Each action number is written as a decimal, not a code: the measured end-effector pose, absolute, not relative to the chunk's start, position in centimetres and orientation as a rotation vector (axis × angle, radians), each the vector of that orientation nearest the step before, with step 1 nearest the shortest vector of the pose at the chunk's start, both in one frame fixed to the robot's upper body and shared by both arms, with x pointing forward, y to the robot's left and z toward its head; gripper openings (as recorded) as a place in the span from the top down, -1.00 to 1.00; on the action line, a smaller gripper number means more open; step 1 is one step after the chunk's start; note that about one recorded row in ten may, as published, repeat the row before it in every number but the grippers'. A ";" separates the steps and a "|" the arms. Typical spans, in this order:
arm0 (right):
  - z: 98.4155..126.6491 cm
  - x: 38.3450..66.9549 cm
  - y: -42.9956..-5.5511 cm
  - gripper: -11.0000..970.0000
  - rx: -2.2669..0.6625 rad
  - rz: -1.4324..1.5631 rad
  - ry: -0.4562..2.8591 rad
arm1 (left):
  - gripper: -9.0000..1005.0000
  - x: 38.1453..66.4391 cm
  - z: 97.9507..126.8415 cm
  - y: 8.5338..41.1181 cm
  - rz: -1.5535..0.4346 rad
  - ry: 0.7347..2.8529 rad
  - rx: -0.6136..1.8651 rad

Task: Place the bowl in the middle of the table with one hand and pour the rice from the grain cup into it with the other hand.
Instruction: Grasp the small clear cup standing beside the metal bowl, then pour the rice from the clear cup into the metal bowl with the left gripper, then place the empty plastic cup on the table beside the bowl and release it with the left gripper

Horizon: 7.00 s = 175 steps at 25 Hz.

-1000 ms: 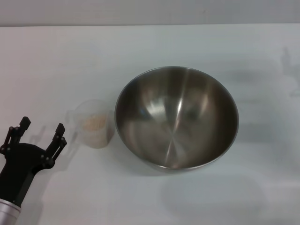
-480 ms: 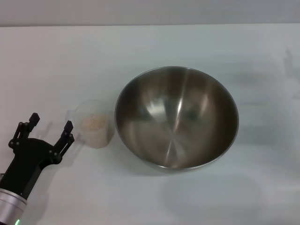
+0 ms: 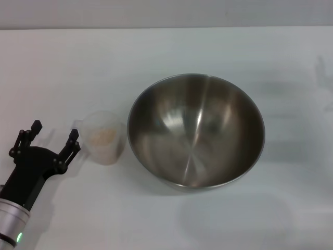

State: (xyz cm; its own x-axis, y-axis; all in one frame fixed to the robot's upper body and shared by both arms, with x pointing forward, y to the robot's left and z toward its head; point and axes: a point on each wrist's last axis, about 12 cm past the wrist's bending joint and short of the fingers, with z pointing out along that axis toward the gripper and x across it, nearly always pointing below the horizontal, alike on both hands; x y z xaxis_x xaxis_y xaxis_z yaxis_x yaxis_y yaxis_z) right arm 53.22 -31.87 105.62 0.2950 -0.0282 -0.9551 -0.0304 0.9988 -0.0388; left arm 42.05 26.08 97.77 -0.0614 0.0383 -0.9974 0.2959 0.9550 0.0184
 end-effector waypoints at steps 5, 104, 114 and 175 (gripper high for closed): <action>105.7 53.4 -31.8 -0.02 -0.057 0.001 1.268 | -0.40 43.1 97.8 25.9 -0.211 1.633 0.271; 105.3 52.1 -32.1 -0.03 -0.067 -0.075 1.251 | 0.87 48.1 103.9 17.0 1.025 0.063 1.434; 105.2 52.0 -32.2 -0.03 -0.067 -0.082 1.259 | 0.85 47.5 103.9 16.8 1.124 -0.078 1.440; 104.5 51.5 -31.5 -0.04 -0.084 -0.057 1.296 | 0.77 51.9 100.6 23.7 -0.130 1.620 0.399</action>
